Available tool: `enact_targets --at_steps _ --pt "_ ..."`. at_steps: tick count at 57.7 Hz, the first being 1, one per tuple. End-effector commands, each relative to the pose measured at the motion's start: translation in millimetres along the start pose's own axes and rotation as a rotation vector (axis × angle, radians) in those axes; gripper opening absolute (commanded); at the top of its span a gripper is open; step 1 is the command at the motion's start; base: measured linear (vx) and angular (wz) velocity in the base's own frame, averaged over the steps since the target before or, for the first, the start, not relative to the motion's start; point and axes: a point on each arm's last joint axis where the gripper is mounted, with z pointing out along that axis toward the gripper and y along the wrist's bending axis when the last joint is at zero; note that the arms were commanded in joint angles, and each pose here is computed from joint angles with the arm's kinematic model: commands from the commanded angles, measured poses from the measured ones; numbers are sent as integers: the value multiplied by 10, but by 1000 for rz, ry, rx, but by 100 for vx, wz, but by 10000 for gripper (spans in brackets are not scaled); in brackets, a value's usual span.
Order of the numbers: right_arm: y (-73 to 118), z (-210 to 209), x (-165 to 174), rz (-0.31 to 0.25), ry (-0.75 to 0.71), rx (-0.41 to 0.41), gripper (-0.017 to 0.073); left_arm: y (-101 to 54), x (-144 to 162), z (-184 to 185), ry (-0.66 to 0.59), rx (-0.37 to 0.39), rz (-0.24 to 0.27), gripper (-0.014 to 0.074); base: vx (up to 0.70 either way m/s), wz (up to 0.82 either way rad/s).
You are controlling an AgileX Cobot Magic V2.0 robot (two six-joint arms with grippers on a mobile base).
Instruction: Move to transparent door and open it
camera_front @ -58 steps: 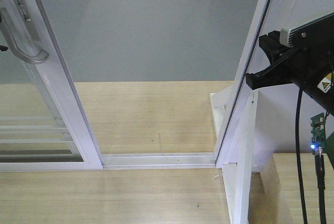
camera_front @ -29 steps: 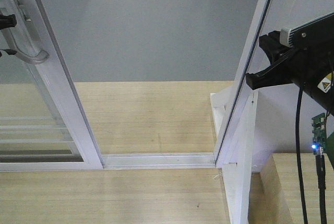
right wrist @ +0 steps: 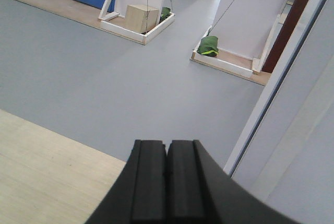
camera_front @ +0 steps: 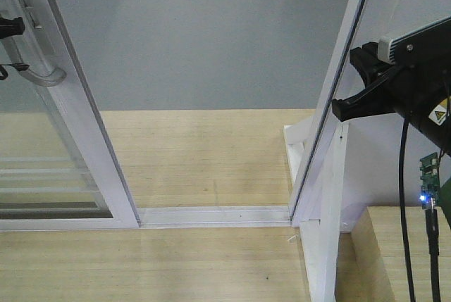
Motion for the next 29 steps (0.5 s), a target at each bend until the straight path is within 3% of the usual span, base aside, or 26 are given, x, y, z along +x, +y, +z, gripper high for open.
enact_targets --at_steps 1,14,29 --pt "-53 -44 -209 -9 -128 30 -6 43 -364 -41 -210 -23 -13 353 0 0" --pt "-54 -44 -209 -9 -128 30 -6 46 -353 88 -213 -25 -16 363 0 0" --pt "-54 -44 -209 -9 -128 30 -6 179 -338 124 -216 -123 -154 333 0 0"
